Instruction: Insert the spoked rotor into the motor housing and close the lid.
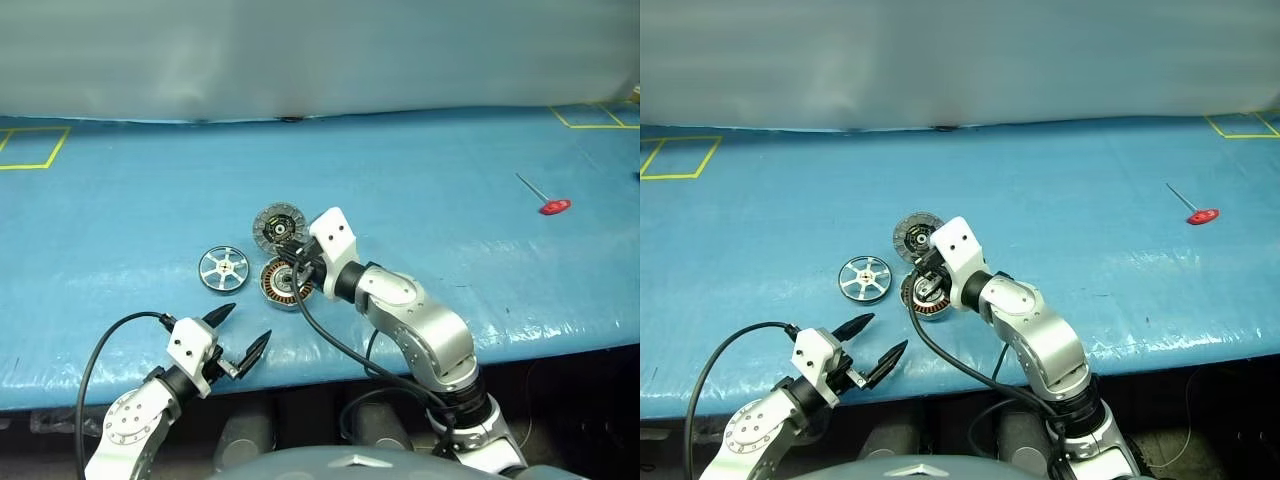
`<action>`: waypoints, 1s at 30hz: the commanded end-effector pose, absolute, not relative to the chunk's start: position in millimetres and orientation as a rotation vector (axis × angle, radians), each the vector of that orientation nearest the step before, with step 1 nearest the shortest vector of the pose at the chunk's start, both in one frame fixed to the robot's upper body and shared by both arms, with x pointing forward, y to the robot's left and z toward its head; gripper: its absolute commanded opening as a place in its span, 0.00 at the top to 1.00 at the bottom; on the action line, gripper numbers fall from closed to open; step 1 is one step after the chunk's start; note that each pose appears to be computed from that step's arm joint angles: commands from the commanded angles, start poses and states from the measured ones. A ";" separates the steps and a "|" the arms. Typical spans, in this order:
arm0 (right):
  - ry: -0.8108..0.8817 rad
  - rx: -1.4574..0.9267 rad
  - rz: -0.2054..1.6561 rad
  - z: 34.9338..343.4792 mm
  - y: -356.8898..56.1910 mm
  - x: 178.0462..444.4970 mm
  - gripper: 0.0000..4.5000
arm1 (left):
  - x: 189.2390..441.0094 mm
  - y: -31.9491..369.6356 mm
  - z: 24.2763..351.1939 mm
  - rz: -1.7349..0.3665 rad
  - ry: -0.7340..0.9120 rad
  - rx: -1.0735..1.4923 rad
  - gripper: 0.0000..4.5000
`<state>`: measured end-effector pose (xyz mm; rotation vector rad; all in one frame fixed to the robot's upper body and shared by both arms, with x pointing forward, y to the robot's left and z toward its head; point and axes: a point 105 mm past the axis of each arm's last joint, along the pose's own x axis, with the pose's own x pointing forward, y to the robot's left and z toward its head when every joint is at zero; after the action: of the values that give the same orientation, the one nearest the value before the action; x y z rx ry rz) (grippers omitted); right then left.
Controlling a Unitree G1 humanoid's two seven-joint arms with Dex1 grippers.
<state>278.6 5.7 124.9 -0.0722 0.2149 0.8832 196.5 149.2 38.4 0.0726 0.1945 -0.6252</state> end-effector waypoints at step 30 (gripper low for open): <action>0.102 -0.220 1.145 139.9 6.9 242.1 1.00 | 251.1 219.1 157.1 -0.887 0.395 0.426 0.00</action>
<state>247.1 2.3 131.5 -0.2169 0.1528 1.1179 250.2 218.7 157.6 0.4319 0.3500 -0.8292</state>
